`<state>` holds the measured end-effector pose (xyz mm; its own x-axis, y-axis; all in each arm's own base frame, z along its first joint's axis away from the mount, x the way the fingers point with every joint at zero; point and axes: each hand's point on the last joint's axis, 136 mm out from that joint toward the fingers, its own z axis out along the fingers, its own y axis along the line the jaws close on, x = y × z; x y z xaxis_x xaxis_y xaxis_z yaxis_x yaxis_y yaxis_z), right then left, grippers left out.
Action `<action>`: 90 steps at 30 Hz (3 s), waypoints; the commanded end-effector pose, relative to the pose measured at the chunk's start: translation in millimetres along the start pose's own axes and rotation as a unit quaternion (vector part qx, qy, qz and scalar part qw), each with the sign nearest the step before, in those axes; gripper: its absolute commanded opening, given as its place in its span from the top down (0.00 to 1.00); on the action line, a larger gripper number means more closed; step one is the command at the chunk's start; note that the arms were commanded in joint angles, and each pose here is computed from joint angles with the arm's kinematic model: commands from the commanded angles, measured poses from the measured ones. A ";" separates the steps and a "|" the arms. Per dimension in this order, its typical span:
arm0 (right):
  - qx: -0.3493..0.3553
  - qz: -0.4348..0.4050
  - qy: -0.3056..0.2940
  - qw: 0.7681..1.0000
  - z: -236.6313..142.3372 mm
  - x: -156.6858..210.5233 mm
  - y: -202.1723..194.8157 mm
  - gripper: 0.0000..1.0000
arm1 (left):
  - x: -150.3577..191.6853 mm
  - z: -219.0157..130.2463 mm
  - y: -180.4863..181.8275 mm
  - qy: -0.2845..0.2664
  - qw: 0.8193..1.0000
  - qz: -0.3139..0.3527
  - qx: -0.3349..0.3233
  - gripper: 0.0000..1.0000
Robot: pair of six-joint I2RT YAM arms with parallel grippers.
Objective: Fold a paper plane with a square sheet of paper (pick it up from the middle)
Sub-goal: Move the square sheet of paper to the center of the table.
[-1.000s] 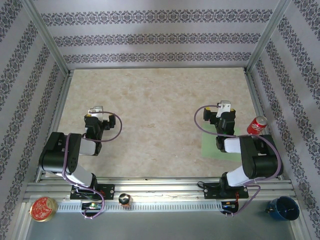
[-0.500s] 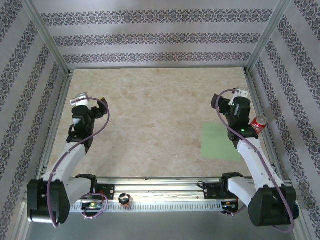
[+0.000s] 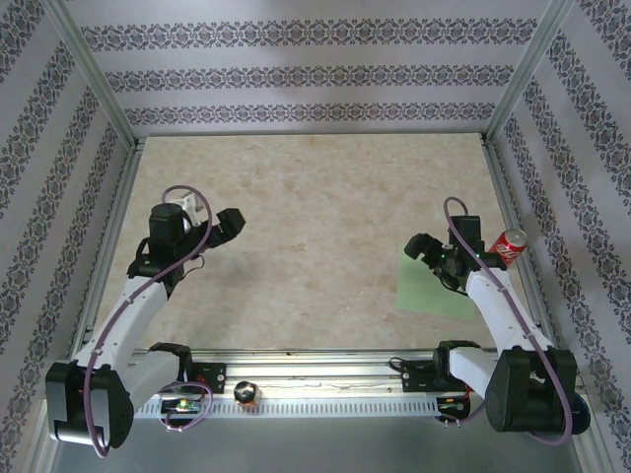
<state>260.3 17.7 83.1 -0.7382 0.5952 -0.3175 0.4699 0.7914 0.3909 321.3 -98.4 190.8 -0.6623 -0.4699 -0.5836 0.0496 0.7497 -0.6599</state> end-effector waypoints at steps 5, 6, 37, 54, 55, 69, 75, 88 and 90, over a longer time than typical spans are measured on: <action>0.030 0.026 0.026 0.999 6.0 13.5 -10.2 0.02 | 53.9 19.8 -32.7 0.131 0.990 0.052 0.002 0.00; 0.024 0.022 0.032 0.999 8.4 14.0 -7.0 0.02 | 59.9 25.4 -36.5 0.143 0.988 0.060 0.001 0.00; 0.045 -0.059 0.173 0.982 75.1 69.6 48.6 0.02 | 63.8 51.7 -18.0 0.096 0.977 0.127 -0.143 0.01; -0.078 -0.069 0.187 0.977 89.0 134.6 189.9 0.02 | 44.2 21.8 -19.5 0.048 0.983 0.125 -0.129 0.01; -0.078 -0.083 0.183 0.977 83.9 132.7 193.5 0.02 | 47.0 22.3 -23.9 0.052 0.985 0.123 -0.110 0.01; -0.057 -0.133 0.141 0.979 65.4 76.0 139.2 0.02 | 68.7 86.9 -65.2 0.157 0.985 0.059 -0.047 0.00; -0.084 -0.149 0.182 0.968 72.9 91.1 144.1 0.02 | 81.0 101.1 -61.5 0.182 0.980 0.051 -0.060 0.00; -0.060 -0.112 0.202 0.971 98.7 119.6 149.1 0.02 | 79.3 90.3 -51.0 0.172 0.980 0.055 -0.079 0.00; -0.058 -0.094 0.199 0.974 102.2 123.9 153.9 0.02 | 80.8 89.5 -53.0 0.174 0.981 0.054 -0.071 0.02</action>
<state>296.4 220.8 32.0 -0.9596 0.2659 -0.0914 0.1916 0.8563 0.4797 337.2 -217.0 126.6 -0.8822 -0.2071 -0.4229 0.0339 0.8678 -0.4957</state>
